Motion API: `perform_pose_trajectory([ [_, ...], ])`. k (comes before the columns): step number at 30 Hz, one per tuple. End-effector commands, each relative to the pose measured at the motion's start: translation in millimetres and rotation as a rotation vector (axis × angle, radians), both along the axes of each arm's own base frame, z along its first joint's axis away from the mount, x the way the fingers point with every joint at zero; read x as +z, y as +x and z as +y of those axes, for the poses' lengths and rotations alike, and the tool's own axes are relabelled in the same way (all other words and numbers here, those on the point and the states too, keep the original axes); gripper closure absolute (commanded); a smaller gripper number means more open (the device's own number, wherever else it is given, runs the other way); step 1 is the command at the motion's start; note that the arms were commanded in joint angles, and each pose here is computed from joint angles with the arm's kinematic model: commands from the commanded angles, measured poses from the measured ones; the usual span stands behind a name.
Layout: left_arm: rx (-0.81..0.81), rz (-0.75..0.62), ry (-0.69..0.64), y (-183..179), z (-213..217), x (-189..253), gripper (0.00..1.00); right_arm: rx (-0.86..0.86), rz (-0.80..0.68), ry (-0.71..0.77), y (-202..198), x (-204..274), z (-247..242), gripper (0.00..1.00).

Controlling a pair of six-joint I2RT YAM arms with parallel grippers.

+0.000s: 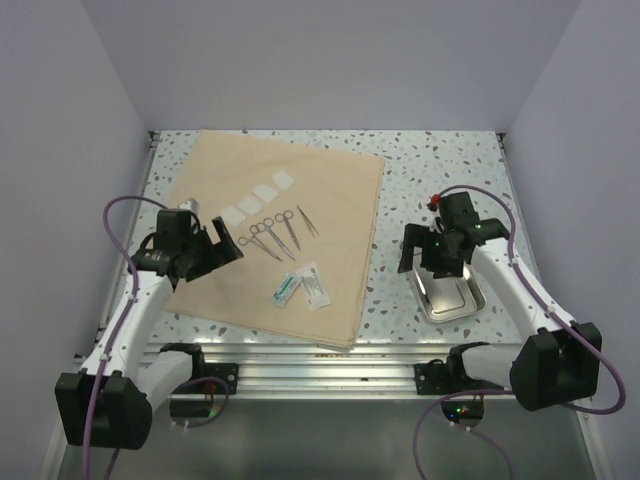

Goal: Prepare the surgical pack

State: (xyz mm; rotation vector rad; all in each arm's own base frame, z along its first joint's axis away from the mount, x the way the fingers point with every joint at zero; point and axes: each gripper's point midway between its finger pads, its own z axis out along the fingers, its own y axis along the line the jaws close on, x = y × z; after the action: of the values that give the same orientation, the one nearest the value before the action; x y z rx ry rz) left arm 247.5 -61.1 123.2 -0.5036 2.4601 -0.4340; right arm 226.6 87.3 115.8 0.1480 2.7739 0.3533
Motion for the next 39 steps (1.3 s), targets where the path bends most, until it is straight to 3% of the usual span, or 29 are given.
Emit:
perform_pose_trajectory([
  [1, 0.001, -0.034, 0.025, 14, 3, 12, 0.0, 0.024, -0.045, -0.003, 7, 11, 1, 0.01],
  [11, 0.035, -0.054, 0.057, 46, 17, 17, 0.04, 0.067, -0.064, 0.072, 20, 22, 19, 0.01],
  [13, 0.033, -0.045, 0.06, 56, 28, 13, 0.08, 0.082, -0.064, 0.076, 21, 24, 22, 0.01],
  [14, 0.065, -0.051, 0.057, 63, 41, 13, 0.17, 0.088, -0.059, 0.078, 23, 24, 24, 0.01],
  [16, 0.06, -0.057, 0.018, 78, 46, 14, 0.24, 0.102, -0.044, 0.093, 24, 23, 30, 0.01],
  [19, 0.058, -0.079, -0.014, 100, 52, 12, 0.25, 0.119, -0.02, 0.114, 21, 20, 38, 0.01],
  [26, 0.008, -0.088, -0.092, 151, 47, -6, 0.46, 0.124, 0.014, 0.119, 25, 11, 44, 0.01],
  [39, 0.01, -0.054, -0.073, 216, 61, -51, 0.59, 0.106, 0.027, 0.085, 33, 1, 41, 0.01],
])
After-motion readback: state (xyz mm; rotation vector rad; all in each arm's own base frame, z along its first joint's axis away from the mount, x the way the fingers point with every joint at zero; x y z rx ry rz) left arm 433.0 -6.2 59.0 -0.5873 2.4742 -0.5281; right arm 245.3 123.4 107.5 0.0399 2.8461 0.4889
